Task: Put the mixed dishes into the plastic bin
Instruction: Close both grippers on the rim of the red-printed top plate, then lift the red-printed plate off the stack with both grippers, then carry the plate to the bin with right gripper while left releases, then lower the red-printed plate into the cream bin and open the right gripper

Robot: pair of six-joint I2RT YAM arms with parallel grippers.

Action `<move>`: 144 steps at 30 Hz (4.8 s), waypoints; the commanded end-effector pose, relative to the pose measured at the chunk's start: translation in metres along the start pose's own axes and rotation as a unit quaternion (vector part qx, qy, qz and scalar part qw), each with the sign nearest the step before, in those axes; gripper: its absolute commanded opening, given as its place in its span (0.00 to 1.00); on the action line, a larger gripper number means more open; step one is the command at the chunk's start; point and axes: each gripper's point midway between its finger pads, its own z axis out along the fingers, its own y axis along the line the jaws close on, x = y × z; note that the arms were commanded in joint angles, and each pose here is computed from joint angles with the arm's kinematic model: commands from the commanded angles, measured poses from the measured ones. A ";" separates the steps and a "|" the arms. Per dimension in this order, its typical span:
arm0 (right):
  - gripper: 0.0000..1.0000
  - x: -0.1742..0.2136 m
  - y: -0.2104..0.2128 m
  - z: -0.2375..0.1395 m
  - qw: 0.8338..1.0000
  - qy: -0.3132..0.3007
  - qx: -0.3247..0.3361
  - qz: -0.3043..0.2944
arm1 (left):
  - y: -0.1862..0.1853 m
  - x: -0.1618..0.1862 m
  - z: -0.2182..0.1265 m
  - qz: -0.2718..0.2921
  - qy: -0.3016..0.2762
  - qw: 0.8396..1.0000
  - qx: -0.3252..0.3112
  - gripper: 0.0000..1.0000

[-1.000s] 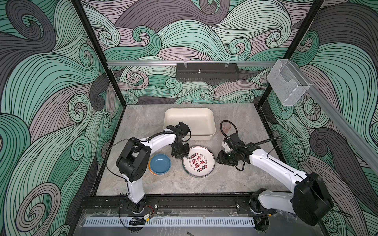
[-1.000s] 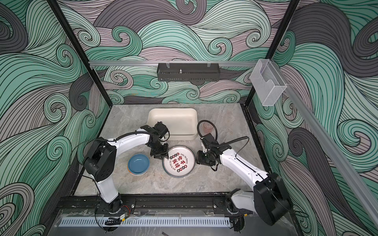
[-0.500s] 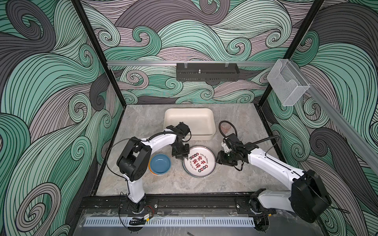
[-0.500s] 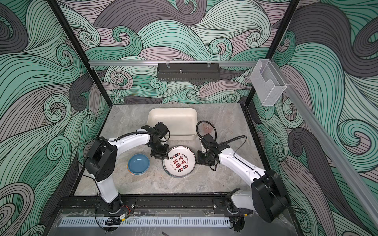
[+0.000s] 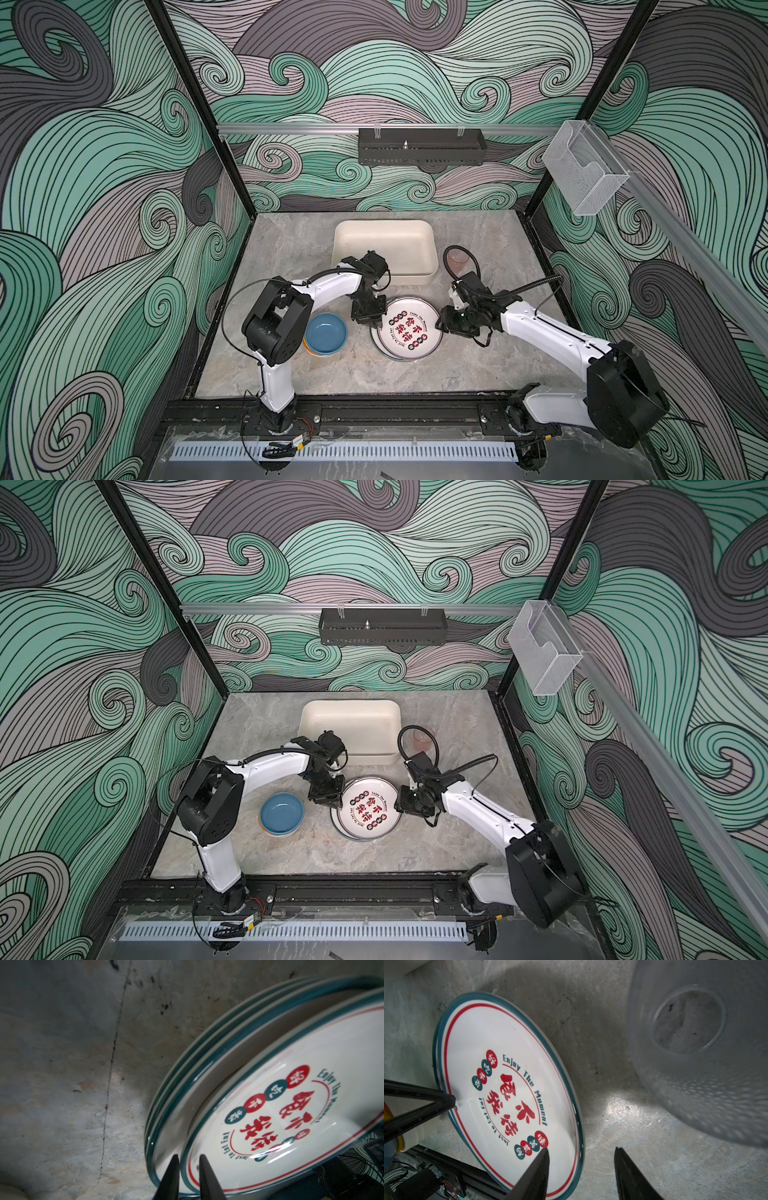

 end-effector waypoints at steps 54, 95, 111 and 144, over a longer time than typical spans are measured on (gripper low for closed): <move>0.00 -0.017 0.017 -0.044 0.993 -0.101 -0.058 -0.006 | -0.031 0.009 -0.074 0.051 -0.081 0.994 0.050 0.31; 0.00 -0.143 0.135 -0.098 0.975 -0.163 -0.148 -0.036 | 0.061 -0.005 -0.216 -0.065 -0.289 0.945 0.138 0.61; 0.00 -0.234 0.178 -0.033 0.973 -0.158 -0.169 0.009 | 0.081 -0.003 -0.215 -0.100 -0.282 0.943 0.149 0.63; 0.00 -0.298 0.174 0.085 0.976 -0.134 -0.159 0.064 | 0.104 -0.004 -0.185 -0.147 -0.201 0.957 0.146 0.62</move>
